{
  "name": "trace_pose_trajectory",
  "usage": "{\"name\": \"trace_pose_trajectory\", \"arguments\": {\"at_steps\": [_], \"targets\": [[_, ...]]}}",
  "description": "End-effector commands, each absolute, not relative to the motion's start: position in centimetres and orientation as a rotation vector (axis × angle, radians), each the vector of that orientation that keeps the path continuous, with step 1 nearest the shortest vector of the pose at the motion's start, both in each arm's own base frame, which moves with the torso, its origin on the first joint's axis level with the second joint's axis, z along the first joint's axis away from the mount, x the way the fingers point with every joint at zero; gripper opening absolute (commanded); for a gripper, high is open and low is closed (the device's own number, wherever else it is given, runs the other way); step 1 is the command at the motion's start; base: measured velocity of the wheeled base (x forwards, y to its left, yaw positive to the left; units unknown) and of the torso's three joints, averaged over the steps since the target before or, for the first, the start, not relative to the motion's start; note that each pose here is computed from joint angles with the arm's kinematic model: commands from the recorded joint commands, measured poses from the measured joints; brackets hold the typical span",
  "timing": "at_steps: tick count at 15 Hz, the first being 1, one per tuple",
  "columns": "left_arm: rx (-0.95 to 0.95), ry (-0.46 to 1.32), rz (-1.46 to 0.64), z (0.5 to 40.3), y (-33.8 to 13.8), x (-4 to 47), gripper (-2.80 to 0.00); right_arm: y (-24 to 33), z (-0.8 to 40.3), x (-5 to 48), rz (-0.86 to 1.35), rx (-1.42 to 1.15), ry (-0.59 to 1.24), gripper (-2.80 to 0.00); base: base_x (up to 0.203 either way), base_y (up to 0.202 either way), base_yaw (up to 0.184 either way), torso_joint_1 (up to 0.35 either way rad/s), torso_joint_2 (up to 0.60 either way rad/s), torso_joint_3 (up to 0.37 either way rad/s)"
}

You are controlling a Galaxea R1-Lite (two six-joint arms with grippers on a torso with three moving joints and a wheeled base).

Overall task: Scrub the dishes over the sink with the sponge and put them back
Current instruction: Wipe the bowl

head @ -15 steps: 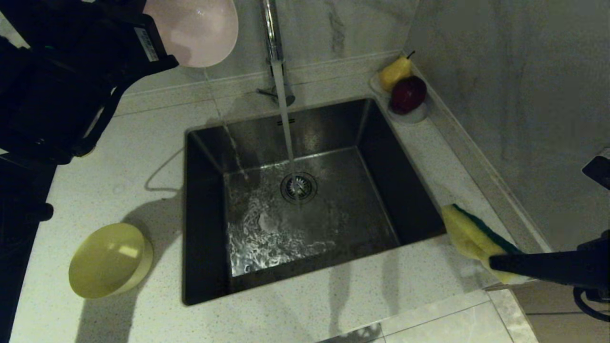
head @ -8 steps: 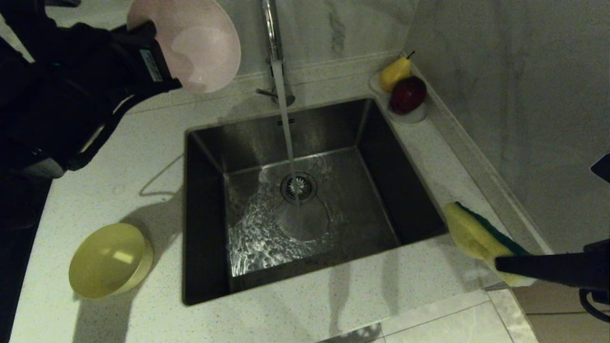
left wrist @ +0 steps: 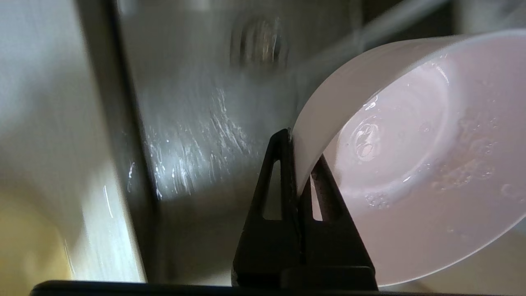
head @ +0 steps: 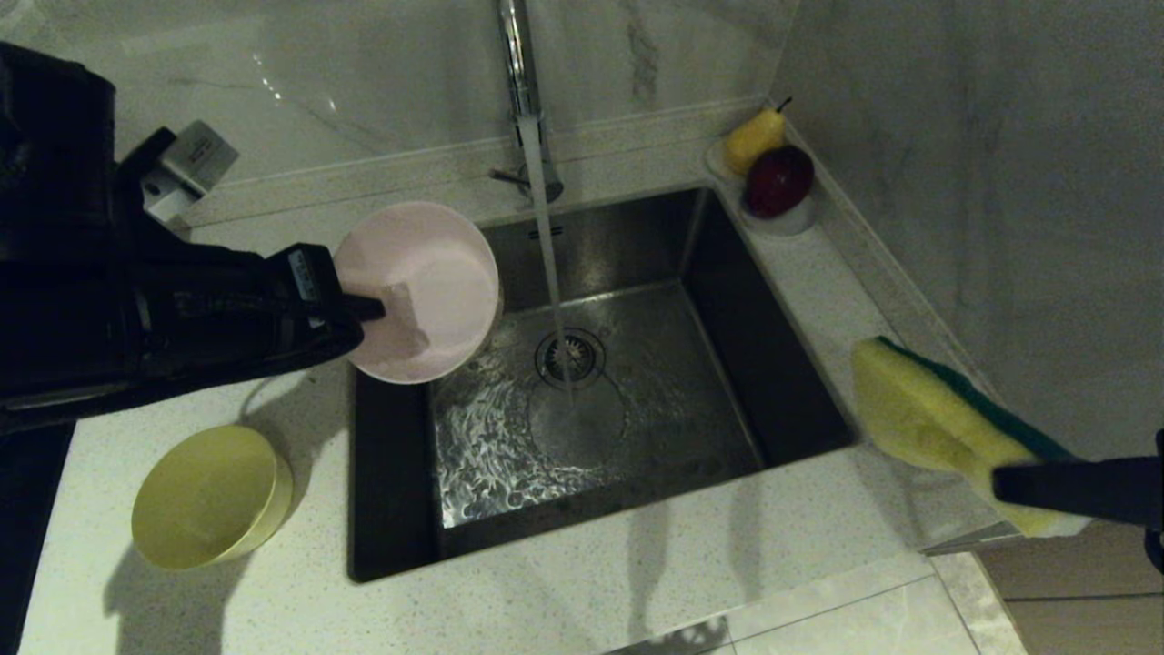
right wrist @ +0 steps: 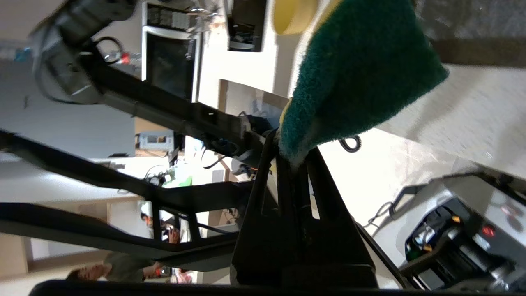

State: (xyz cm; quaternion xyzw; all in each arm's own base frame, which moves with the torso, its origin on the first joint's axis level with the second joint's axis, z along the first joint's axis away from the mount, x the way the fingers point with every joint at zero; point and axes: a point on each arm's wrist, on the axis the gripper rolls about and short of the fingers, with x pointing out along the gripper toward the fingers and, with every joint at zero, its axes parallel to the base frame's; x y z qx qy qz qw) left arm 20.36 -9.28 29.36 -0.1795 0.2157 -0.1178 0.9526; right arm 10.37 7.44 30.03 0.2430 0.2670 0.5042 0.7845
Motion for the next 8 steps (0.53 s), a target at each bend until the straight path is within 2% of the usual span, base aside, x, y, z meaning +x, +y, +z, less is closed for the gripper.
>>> {"name": "trace_pose_trajectory", "arguments": {"at_steps": [1,4,8], "targets": [[-0.359,0.558,-0.25,28.0,-9.8,19.2,-2.8,8.6,31.2,11.1,1.141,0.514,0.576,-2.8,0.0,0.0,0.0,0.0,0.0,0.0],[-0.34,0.63,-0.279,26.6,-11.0,18.6,-2.8,10.9,31.6,12.3,1.207,0.494,0.623,-2.8,0.0,0.0,0.0,0.0,0.0,0.0],[-0.313,0.676,-0.245,25.0,-11.0,18.4,-2.8,15.8,30.0,13.1,1.28,0.431,0.757,-2.8,0.0,0.0,0.0,0.0,0.0,0.0]]}}
